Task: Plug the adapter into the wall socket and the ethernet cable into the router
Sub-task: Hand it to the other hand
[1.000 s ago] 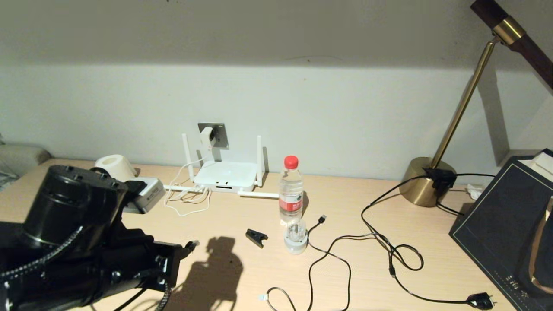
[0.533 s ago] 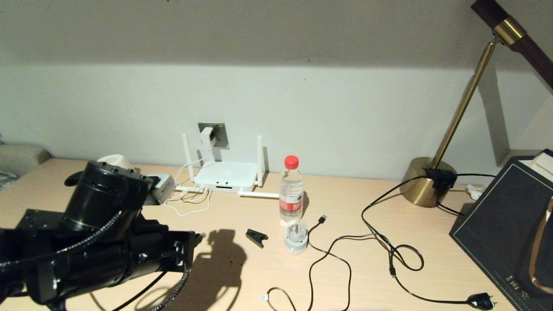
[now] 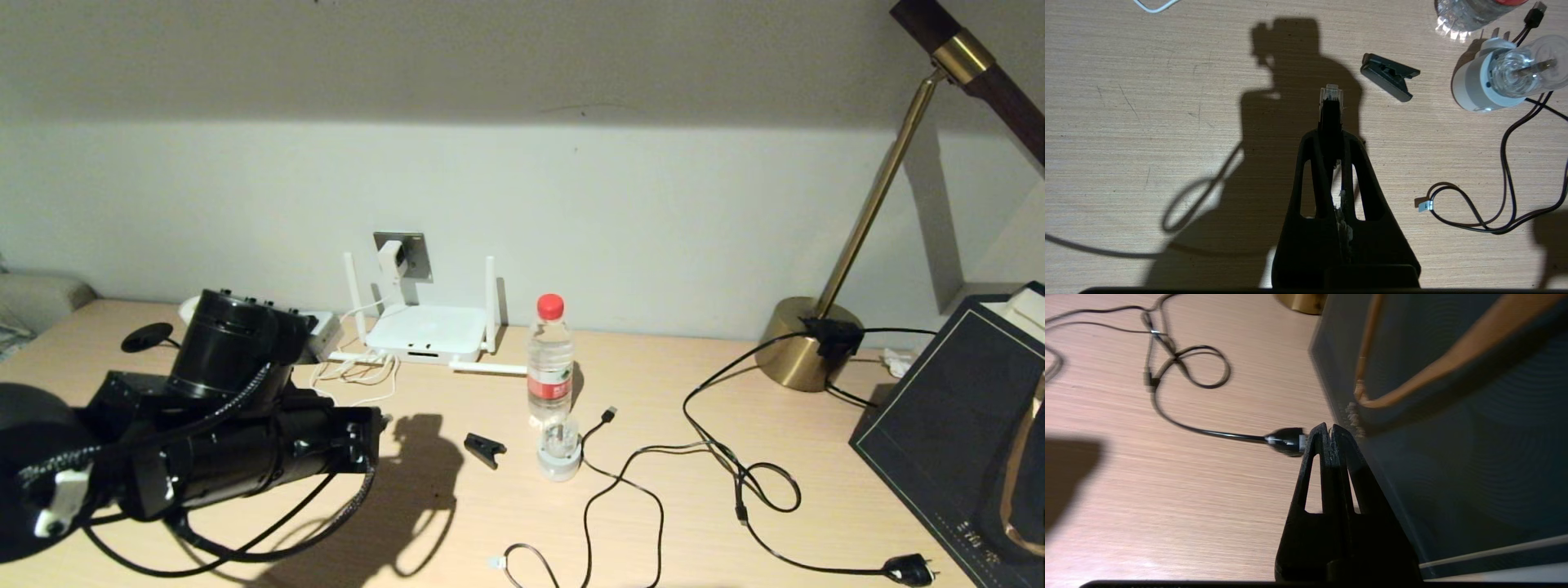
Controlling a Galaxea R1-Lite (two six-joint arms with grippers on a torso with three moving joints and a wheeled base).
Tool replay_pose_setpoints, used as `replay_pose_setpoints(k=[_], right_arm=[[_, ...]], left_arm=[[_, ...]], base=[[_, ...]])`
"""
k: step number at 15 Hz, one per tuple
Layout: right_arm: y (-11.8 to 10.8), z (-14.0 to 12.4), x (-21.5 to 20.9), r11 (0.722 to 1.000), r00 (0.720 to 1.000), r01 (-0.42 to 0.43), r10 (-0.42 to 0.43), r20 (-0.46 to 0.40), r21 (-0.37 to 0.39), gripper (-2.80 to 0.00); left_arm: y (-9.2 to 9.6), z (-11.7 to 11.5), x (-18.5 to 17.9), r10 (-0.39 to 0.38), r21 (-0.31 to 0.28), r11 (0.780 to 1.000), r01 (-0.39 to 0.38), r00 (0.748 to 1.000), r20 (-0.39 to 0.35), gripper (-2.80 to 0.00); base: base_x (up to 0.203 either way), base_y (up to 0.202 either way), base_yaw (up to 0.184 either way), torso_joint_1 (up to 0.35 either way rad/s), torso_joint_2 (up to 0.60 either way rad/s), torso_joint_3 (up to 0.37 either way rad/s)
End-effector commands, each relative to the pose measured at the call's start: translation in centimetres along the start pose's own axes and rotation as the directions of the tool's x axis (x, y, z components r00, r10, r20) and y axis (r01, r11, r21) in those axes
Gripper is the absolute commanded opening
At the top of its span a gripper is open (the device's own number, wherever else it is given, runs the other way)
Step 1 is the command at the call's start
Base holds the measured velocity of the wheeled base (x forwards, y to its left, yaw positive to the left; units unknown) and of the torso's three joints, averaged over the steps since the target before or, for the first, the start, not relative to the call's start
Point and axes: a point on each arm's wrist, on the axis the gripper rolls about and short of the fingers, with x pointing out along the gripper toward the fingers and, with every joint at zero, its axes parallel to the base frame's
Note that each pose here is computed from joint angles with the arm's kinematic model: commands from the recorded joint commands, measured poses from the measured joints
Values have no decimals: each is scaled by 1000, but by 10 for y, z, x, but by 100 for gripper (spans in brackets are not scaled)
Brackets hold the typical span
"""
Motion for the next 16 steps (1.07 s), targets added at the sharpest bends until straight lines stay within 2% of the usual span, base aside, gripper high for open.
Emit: replay_pose_setpoints(k=[1,3,5,11,14,16], right_arm=[[0,-4,-14,1000,991,3,-7,137,30,-280],[2,-9,-21,996,975,-40,21,219,84,-280],[6,-16,-17,981,971,-158,134,197,114,-280],[6,-16,-17,976,972,-163,133,196,146,-280],[6,-16,-17,976,972,-162,132,195,146,-280],[6,-16,-17,976,971,-164,134,196,145,-280]], left_arm=[[1,-4,3,9,-1,1000,-9,1000,-8,-280],[3,-4,2,15,0,1000,-15,1000,-4,-280],[3,-3,3,17,12,1000,-18,1000,7,-280],[4,-7,1,18,25,1000,-18,1000,5,-280],[3,-4,4,12,22,1000,-13,999,30,-280],[2,-3,13,12,45,999,-14,999,43,-280]], base=[[0,0,0,0,0,0],[0,0,0,0,0,0],[0,0,0,0,0,0],[0,0,0,0,0,0],[0,0,0,0,0,0],[0,0,0,0,0,0]])
